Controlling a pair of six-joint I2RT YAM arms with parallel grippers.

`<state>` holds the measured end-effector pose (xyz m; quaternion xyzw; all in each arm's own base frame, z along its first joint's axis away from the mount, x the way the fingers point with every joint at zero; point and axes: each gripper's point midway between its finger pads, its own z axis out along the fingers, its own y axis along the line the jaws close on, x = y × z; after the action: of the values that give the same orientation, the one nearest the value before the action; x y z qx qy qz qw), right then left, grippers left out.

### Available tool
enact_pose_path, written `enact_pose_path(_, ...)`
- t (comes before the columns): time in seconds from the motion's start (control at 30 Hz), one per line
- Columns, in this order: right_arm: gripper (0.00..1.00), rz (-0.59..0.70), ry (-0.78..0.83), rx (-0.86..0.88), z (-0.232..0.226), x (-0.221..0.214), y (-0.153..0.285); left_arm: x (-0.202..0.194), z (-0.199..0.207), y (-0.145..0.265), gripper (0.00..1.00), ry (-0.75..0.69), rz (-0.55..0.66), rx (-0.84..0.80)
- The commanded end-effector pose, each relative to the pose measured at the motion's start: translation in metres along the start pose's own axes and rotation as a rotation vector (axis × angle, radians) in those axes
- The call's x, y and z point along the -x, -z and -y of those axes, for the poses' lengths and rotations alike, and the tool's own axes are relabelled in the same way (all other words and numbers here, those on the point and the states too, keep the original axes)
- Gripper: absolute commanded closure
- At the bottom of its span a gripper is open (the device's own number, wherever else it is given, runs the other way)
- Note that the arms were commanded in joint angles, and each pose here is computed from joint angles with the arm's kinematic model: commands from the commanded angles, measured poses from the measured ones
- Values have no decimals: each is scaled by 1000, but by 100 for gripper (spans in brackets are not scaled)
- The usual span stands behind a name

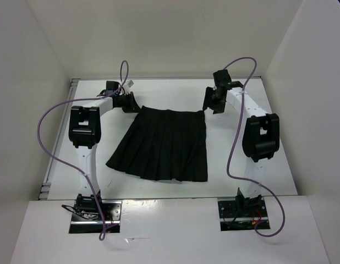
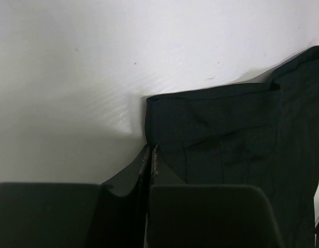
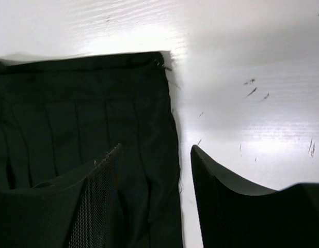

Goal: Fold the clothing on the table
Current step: Fold the skirt

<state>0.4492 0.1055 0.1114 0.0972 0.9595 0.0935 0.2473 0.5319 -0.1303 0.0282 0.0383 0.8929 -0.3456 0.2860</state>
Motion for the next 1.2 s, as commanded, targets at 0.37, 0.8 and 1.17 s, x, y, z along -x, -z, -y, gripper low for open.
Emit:
enact_pose_path(0.37, 48, 33, 27, 10, -5, 37, -65, 7, 6, 17, 100, 22, 27, -46)
enact_pose_path(0.8, 67, -91, 19, 72, -9, 4, -106, 4, 1, 20, 100, 40, 18, -39)
enact_pose_path(1.17, 100, -22, -43, 50, 8, 25, -68, 25, 22, 39, 100, 48, 50, -86)
